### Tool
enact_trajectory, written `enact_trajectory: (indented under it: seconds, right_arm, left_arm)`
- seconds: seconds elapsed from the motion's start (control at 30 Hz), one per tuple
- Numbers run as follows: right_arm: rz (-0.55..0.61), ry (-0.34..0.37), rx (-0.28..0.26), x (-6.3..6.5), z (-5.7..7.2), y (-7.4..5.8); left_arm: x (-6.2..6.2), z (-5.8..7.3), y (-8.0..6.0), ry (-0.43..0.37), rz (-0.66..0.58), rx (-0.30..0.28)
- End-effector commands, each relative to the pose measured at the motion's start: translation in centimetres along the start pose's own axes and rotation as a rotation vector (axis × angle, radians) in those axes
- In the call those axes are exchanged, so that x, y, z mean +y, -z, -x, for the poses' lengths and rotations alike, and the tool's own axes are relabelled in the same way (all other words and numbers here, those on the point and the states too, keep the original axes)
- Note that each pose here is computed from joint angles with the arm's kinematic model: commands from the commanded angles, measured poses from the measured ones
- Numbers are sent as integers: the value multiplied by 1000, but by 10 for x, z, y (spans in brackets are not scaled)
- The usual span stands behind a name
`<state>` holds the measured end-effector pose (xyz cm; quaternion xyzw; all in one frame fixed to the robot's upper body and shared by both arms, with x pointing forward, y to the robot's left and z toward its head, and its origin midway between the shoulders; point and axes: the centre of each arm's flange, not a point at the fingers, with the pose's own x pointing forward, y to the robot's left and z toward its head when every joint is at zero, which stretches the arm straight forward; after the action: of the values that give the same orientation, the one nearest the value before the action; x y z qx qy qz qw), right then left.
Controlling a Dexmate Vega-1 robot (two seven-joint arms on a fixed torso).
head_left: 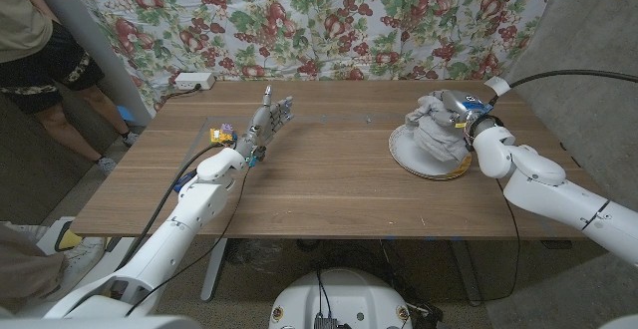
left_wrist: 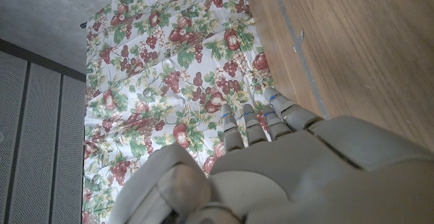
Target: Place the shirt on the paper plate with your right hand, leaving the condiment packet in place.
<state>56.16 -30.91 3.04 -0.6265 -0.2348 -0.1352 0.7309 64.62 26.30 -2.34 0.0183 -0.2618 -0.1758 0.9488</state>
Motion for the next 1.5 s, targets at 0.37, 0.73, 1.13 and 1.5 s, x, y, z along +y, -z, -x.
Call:
enact_trajectory:
  seconds: [0.37, 0.73, 1.13, 1.5]
  right_arm:
    - [-16, -40, 10, 15, -6, -1]
    - [-25, -65, 11, 25, -8, 0]
    - [-36, -79, 21, 36, -9, 4]
    - [-34, -91, 32, 42, -12, 8]
  left_arm:
    - [4, 1, 0, -6, 5, -7]
    - [3, -1, 1, 0, 7, -10]
    - [2, -1, 2, -4, 11, -14]
    - [1, -4, 1, -1, 10, -10]
